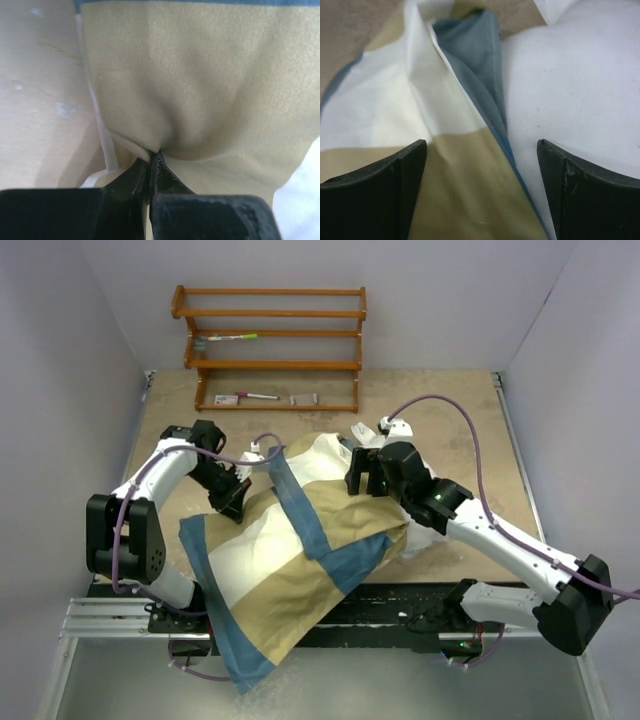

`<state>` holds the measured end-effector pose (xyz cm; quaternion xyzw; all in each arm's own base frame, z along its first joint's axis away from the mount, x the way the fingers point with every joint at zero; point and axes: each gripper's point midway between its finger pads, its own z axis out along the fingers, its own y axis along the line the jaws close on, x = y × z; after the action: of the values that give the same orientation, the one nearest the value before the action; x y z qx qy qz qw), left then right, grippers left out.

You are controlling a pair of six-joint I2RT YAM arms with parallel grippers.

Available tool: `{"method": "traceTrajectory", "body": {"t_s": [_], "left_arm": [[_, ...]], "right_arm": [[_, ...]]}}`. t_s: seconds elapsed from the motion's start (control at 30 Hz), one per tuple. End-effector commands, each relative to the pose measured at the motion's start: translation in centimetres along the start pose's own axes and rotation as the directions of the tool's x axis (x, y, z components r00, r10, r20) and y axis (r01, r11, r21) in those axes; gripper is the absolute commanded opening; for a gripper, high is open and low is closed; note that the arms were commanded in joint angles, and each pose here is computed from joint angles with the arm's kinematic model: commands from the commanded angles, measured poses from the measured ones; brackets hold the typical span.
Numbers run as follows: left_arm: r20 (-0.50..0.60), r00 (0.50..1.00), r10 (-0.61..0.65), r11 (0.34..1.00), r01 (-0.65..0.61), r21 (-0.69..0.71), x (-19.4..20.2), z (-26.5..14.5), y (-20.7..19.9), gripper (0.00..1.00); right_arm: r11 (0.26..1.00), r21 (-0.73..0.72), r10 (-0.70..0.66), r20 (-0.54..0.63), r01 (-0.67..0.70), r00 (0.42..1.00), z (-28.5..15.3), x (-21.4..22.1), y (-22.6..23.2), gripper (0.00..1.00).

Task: Remove the pillowcase from the pillow
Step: Remove the pillow from the pillowcase.

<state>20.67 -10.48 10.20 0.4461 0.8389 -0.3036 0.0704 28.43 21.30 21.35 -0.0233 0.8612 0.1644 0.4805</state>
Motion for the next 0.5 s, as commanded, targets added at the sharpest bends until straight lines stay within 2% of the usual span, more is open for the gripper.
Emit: {"method": "traceTrajectory", "body": {"t_s": [0.0, 0.1, 0.2, 0.3, 0.37, 0.4, 0.47], "left_arm": [[0.14, 0.986, 0.095, 0.94, -0.042, -0.337, -5.7, -2.9, 7.0, 0.0], [0.25, 0.954, 0.167, 0.85, -0.011, -0.527, -11.4, -7.6, 10.9, 0.0], [0.34, 0.904, 0.26, 0.757, 0.028, -0.653, -17.2, -12.9, 13.5, 0.0], [0.408, 0.856, 0.318, 0.704, 0.075, -0.706, -21.5, -16.8, 14.8, 0.0], [0.433, 0.846, 0.311, 0.711, 0.095, -0.696, -22.9, -18.0, 14.7, 0.01], [0.44, 0.85, 0.29, 0.731, 0.1, -0.675, -23.0, -17.9, 14.6, 0.17], [0.476, 0.843, 0.249, 0.761, 0.133, -0.635, -22.4, -18.5, 13.8, 0.6]], "right_arm": [[0.993, -0.091, 0.076, -0.017, -0.078, 0.997, 1.0, -0.2, 0.2, 0.91], [0.989, -0.08, 0.118, -0.045, -0.121, 0.992, 2.2, 0.4, -0.4, 0.88], [0.984, -0.087, 0.152, -0.062, -0.157, 0.986, 2.6, 1.0, -0.1, 0.87], [0.975, -0.091, 0.198, -0.056, -0.202, 0.979, 2.5, 1.2, -0.1, 0.86], [0.973, -0.082, 0.214, -0.036, -0.217, 0.976, 2.4, 0.9, -0.4, 0.87], [0.973, -0.066, 0.218, -0.025, -0.219, 0.976, 2.2, 0.7, -0.8, 0.88], [0.973, -0.03, 0.229, -0.015, -0.229, 0.973, 2.1, 0.6, -1.9, 0.91]]}}
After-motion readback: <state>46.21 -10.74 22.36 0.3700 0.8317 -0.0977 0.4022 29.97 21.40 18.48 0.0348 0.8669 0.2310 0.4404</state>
